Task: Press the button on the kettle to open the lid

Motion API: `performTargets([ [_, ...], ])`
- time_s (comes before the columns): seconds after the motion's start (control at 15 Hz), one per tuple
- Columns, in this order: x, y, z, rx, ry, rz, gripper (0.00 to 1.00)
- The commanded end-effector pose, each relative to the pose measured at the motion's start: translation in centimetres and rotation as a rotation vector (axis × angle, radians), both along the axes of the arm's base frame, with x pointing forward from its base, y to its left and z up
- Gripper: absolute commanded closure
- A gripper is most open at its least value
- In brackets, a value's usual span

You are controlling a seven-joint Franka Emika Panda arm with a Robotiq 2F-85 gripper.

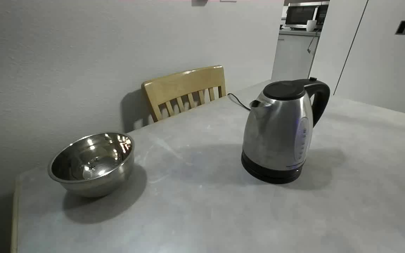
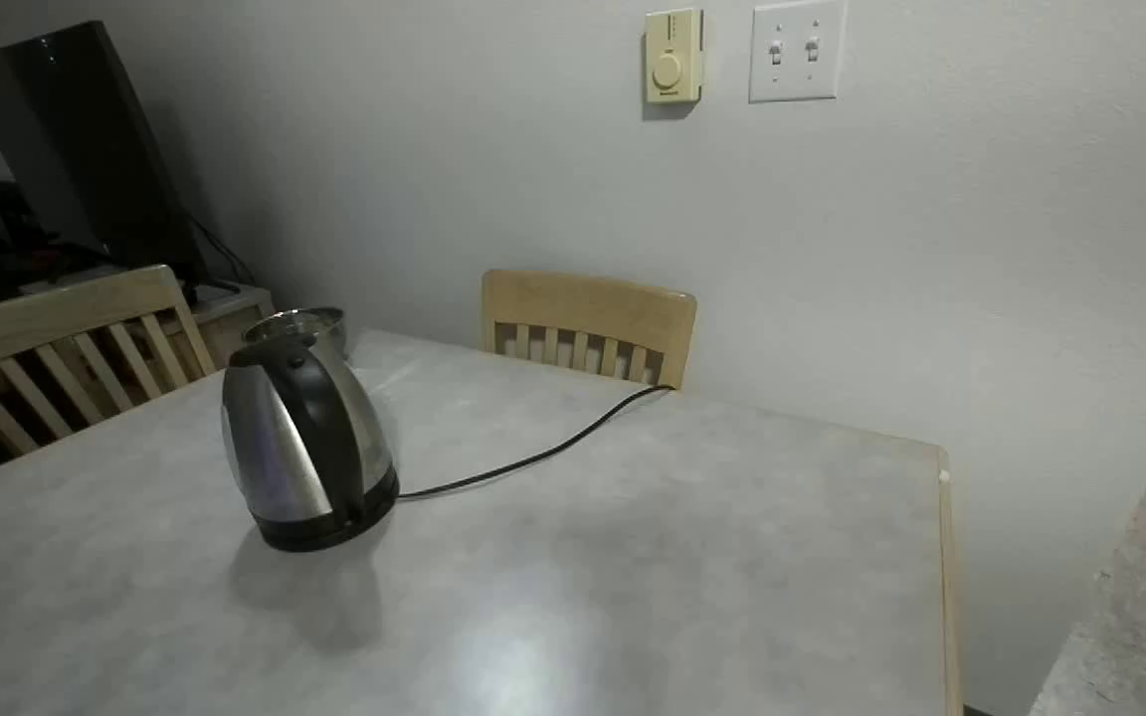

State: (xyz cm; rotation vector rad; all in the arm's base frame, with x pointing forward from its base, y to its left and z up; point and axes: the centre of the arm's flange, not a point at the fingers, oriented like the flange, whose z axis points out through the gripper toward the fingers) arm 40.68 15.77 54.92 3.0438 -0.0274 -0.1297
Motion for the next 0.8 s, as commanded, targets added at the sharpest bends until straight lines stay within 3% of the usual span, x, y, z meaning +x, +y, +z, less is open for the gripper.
performTargets([
  [0.0,0.0,0.0,0.0,0.0,0.0,0.0,0.0],
  [0.4,1.3,-3.3,1.1,0.026,-0.023,-0.013,0.0],
  [0.73,3.0,-6.3,1.4,0.152,-0.076,0.034,0.0],
])
